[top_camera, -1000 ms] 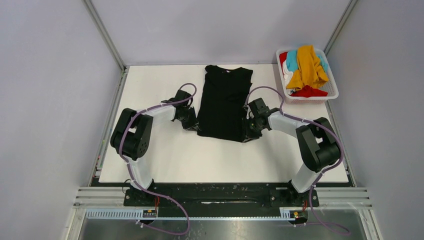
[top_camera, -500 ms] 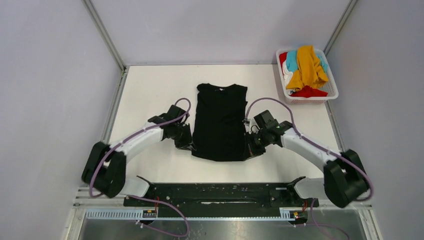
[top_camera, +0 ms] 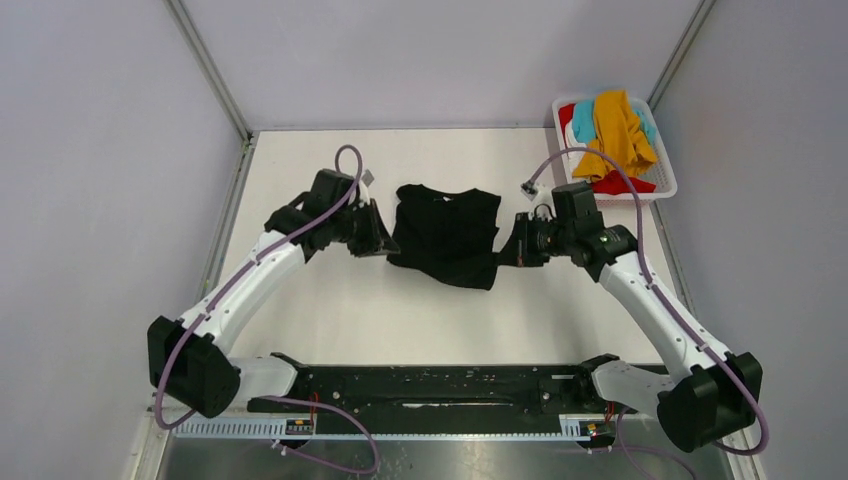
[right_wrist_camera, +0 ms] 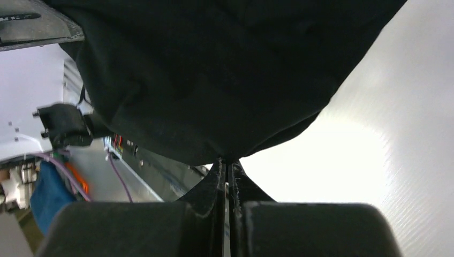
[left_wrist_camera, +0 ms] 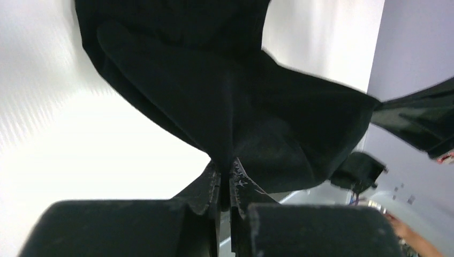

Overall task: Fold and stack the t-shirts
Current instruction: Fold the long partially folded tshirt into a neat square

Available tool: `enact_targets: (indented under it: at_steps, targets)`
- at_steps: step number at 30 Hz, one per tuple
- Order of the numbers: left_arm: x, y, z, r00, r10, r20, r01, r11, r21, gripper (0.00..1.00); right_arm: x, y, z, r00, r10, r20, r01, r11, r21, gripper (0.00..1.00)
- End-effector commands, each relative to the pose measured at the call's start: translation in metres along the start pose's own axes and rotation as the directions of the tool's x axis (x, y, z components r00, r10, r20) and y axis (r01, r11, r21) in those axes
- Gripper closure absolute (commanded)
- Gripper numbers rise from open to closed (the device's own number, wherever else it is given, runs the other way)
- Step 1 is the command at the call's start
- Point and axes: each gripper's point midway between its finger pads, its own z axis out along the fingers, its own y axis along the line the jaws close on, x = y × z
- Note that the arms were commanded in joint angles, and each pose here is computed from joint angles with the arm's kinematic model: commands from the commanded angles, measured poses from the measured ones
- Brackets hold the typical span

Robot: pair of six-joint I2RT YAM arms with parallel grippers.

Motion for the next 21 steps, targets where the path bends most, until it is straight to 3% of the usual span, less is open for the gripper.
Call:
enact_targets:
  at_steps: [1,10,21]
  targets:
    - [-0.072,-0.011,-0.002,0.984,0.005,0.178,-0.007,1.000,0.010,1.00,-0.077,0.011,-0.004,0.976,-0.070,0.208,0.076,0.997,-0.019,1.00]
    - [-0.160,0.003,0.039,0.969,-0.048,0.241,0.071,0.994,-0.087,1.00,-0.137,-0.025,0.008,0.966,-0.011,0.258,-0.005,0.998,0.061,1.00]
    - [-0.218,0.029,0.106,0.965,-0.135,0.226,0.167,0.978,-0.127,0.99,-0.178,-0.091,0.047,0.968,0.096,0.233,-0.121,0.988,0.096,1.00]
